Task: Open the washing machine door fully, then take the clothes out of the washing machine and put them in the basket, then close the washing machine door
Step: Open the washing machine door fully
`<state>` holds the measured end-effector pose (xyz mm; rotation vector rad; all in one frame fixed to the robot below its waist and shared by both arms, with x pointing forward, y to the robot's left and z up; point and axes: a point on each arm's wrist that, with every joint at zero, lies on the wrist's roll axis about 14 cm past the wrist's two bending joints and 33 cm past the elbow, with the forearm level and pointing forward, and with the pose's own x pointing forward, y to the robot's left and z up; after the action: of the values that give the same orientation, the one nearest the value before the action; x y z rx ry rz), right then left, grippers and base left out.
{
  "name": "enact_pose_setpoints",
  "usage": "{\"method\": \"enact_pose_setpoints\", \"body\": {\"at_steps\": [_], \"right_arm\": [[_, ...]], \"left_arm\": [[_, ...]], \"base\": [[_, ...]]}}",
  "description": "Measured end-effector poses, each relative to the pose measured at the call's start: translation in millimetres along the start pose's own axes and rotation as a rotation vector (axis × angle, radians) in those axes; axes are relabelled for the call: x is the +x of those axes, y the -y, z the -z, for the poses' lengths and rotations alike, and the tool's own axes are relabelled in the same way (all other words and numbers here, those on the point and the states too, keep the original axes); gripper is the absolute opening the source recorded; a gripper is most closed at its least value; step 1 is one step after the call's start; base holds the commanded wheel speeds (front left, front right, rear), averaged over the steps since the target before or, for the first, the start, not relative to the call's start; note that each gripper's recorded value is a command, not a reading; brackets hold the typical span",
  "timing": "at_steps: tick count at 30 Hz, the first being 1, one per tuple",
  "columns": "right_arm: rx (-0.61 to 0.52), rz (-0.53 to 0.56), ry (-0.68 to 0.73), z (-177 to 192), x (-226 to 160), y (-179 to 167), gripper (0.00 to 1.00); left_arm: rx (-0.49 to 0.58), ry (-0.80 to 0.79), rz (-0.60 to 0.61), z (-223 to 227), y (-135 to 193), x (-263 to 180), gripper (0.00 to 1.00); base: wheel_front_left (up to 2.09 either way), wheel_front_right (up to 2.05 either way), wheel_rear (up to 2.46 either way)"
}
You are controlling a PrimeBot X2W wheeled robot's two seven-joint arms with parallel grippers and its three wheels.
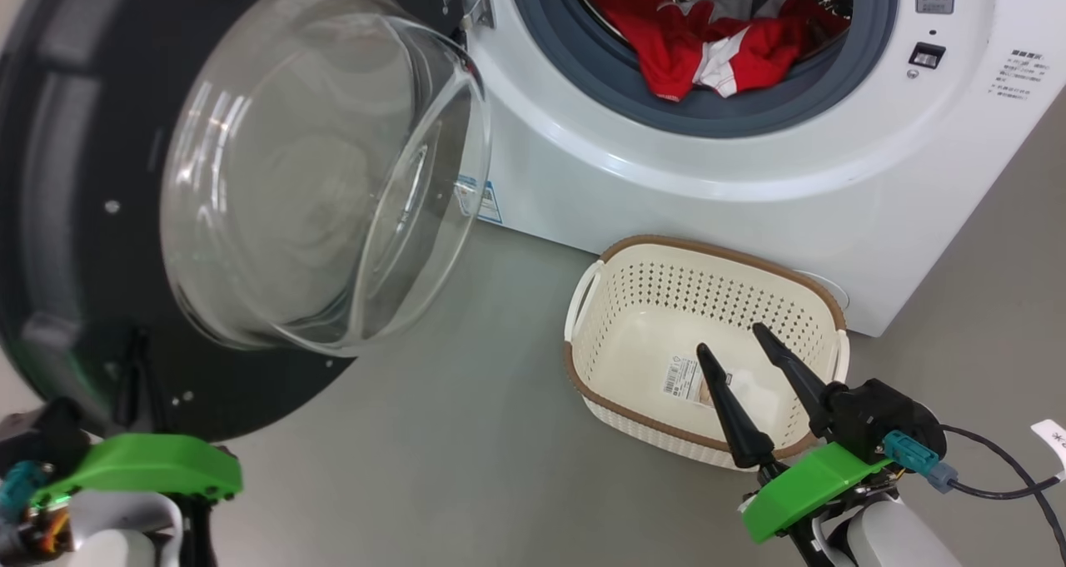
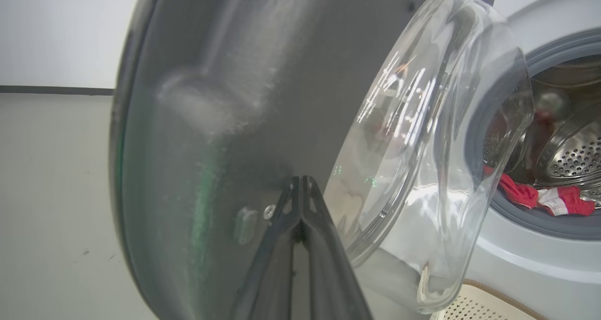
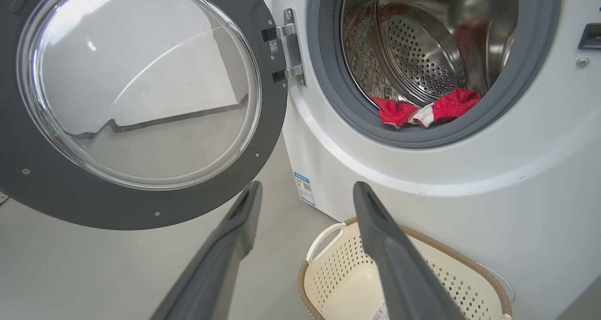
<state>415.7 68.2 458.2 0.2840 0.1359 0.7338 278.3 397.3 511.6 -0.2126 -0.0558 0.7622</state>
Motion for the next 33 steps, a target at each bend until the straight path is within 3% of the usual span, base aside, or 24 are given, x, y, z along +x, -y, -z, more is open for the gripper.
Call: {"method": "enact_pose_setpoints", "body": {"at_steps": [33], "right_arm": [[-0.024, 0.054, -0.012, 3, -1, 37, 1.00]], "left_arm": [[0.065, -0.007, -0.115, 0, -39, 56, 0.00]], "base": [[0.00, 0.00, 0.00]]}}
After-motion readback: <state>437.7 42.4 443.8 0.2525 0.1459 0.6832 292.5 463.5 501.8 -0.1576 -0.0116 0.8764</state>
